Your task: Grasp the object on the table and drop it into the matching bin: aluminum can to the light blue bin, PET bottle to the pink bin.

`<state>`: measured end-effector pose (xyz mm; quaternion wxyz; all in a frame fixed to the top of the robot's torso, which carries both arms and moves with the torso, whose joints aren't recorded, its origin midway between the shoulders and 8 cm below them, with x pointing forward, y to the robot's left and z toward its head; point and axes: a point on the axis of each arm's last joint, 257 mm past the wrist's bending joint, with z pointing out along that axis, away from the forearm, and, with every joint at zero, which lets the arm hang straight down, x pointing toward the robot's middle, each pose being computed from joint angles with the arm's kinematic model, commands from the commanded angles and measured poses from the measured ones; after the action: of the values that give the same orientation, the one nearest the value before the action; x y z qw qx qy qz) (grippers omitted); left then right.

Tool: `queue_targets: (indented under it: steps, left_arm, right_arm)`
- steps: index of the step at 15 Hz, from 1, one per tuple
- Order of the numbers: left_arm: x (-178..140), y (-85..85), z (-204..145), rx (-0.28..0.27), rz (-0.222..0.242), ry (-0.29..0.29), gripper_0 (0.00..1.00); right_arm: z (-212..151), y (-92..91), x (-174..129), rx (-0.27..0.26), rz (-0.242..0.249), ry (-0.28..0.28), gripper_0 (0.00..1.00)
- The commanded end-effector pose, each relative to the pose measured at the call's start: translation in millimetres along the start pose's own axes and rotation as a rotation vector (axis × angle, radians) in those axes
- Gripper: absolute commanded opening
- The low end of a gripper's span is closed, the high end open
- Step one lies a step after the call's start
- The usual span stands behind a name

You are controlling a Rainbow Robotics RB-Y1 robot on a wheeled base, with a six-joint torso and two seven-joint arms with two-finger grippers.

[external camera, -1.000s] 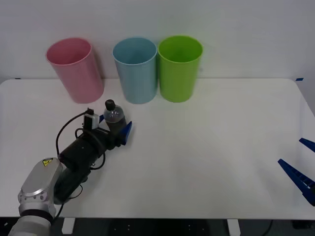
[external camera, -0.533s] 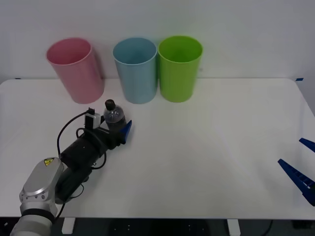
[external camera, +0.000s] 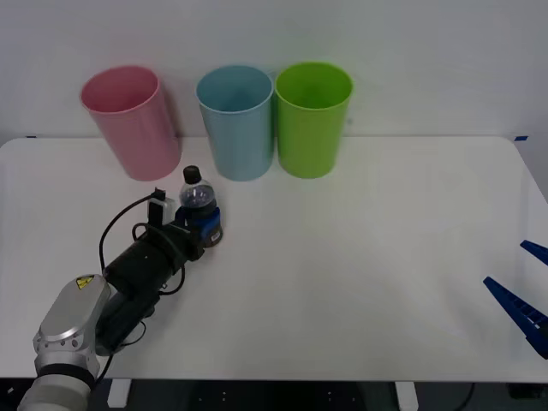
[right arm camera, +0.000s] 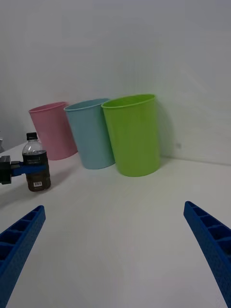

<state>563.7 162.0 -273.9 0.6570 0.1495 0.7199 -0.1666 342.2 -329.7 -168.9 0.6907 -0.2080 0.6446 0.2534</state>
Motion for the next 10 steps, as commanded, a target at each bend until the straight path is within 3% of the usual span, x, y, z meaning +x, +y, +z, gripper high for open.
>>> queue_targets:
  steps: [1, 5, 10]
  left_arm:
    - [-2.5, 1.7, -1.5, -0.002, -0.008, -0.008, 0.0]
    - [-23.3, 6.8, -17.9, -0.012, -0.018, -0.062, 0.0]
    - [-73.2, 16.8, -59.5, -0.05, -0.023, -0.173, 0.0]
  right_arm:
    - [0.0, 0.0, 0.0, 0.0, 0.0, 0.0, 1.0]
    - [0.0, 0.0, 0.0, 0.0, 0.0, 0.0, 1.0]
    - [0.0, 0.0, 0.0, 0.0, 0.0, 0.0, 1.0]
